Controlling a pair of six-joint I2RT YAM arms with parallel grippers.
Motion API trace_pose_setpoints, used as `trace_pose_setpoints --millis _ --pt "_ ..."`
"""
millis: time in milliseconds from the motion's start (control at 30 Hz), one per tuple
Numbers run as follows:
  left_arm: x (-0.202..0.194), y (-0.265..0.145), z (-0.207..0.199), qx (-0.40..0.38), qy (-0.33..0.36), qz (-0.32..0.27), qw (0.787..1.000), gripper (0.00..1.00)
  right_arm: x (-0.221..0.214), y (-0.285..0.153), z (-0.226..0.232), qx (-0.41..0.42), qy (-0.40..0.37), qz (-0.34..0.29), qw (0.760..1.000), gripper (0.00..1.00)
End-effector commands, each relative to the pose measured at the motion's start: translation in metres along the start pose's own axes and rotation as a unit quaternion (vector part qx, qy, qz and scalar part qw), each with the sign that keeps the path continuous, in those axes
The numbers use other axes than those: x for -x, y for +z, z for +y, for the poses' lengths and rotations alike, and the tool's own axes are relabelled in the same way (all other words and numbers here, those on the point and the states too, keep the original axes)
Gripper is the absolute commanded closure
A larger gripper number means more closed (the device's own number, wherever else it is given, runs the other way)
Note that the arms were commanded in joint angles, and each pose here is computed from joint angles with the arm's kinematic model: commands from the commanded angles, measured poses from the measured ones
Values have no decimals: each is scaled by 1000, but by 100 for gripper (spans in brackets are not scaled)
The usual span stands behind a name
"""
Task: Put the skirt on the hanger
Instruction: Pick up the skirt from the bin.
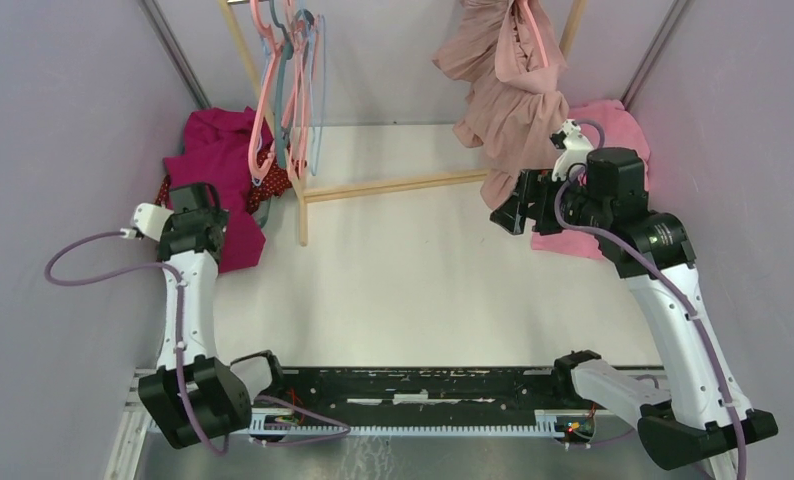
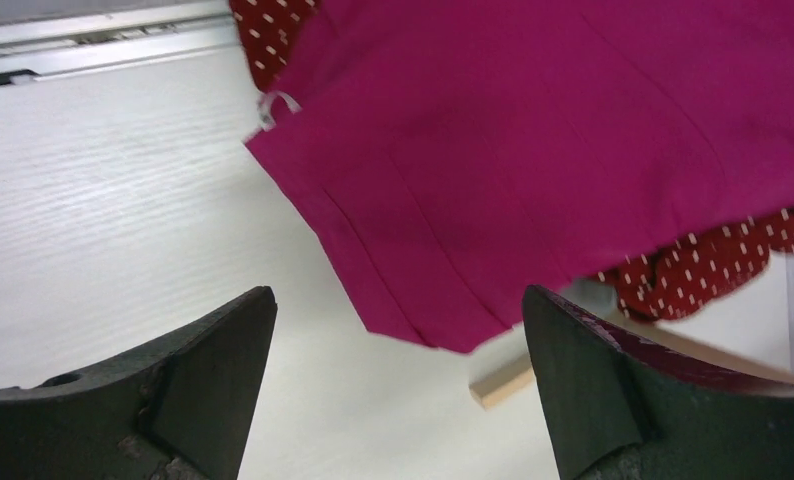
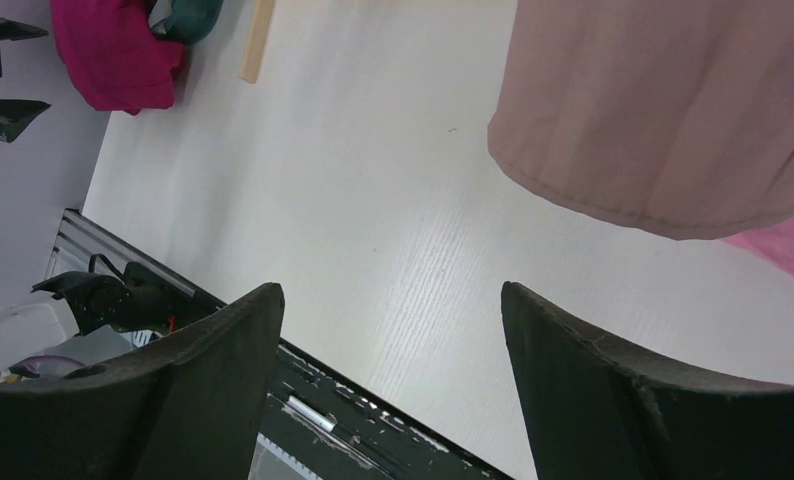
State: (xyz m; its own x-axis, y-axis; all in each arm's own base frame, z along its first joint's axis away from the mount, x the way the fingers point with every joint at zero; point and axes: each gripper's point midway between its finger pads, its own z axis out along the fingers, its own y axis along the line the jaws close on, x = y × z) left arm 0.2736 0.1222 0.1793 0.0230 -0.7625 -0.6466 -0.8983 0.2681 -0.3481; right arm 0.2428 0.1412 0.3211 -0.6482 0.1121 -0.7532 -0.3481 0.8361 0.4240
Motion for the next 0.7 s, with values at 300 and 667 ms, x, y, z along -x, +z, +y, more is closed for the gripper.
trace_pose_setpoints --millis 300,667 --pt "32 58 48 19 -34 -9 999 1 10 9 22 -6 -43 7 999 16" --pt "25 97 41 -32 -44 22 998 1 4 25 28 -8 -58 27 998 16"
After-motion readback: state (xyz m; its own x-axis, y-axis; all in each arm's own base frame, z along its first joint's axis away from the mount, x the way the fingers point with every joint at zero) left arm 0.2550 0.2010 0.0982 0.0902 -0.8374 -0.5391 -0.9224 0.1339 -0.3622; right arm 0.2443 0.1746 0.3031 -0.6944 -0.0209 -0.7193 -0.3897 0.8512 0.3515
